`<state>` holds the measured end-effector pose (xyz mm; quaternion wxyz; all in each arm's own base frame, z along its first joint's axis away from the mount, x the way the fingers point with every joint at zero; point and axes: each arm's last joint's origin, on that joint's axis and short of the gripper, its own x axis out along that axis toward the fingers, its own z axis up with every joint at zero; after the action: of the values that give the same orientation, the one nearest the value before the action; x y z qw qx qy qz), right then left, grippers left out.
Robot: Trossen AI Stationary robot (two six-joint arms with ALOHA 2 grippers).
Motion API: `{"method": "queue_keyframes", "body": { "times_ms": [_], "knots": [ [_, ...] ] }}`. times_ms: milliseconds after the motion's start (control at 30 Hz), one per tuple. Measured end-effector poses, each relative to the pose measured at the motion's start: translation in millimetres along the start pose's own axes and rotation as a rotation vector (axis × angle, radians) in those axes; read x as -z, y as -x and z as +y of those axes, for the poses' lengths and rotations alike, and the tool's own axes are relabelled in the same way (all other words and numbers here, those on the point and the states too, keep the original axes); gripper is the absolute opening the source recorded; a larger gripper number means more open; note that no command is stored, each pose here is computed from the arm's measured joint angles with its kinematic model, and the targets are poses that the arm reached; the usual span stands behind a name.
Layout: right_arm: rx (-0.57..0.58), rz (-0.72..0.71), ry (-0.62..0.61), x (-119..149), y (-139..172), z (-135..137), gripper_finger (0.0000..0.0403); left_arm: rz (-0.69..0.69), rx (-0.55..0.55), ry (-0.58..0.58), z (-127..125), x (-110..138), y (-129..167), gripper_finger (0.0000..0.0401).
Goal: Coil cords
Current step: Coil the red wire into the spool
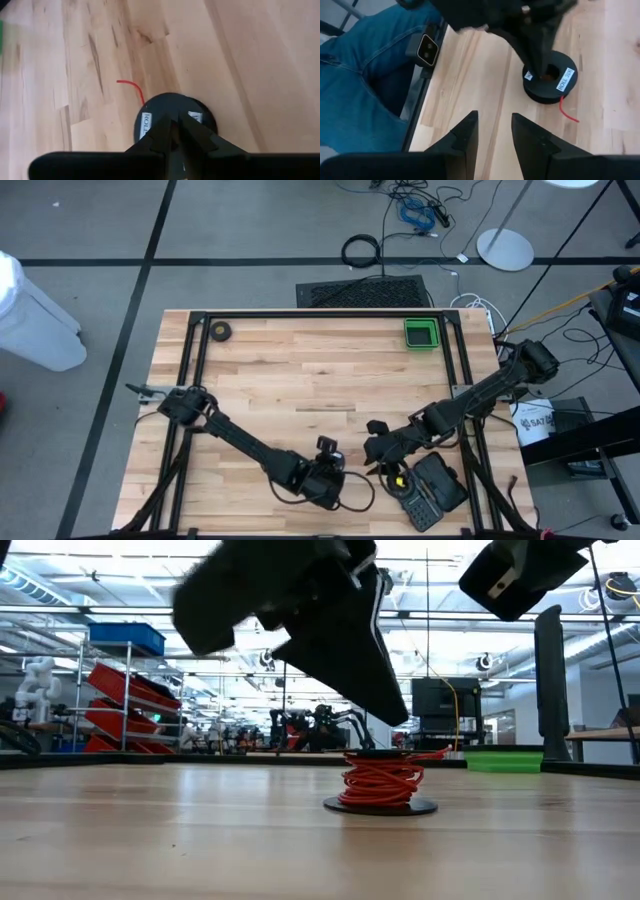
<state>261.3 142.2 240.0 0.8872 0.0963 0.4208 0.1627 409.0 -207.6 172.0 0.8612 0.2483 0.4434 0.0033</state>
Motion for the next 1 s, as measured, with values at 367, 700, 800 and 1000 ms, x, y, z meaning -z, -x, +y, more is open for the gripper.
{"method": "queue_keyframes", "body": {
  "times_ms": [367,700,800,1000],
  "knots": [
    [0.001,-0.001,0.002,-0.2,0.0,-0.3,0.0105,0.083,0.008,0.009,7.9,9.4,-12.5,0.004],
    [0.001,-0.001,0.002,-0.2,0.0,-0.3,0.0105,0.093,-0.009,0.017,12.2,11.2,-15.6,0.004],
    [0.0,-0.001,0.002,-0.2,0.0,-0.3,0.0105,0.1,-0.018,0.024,16.2,11.9,-17.8,0.004],
    [0.0,-0.001,0.002,-0.2,0.0,-0.3,0.0105,0.117,-0.031,0.035,24.2,13.6,-21.8,0.004]
  ]
}}
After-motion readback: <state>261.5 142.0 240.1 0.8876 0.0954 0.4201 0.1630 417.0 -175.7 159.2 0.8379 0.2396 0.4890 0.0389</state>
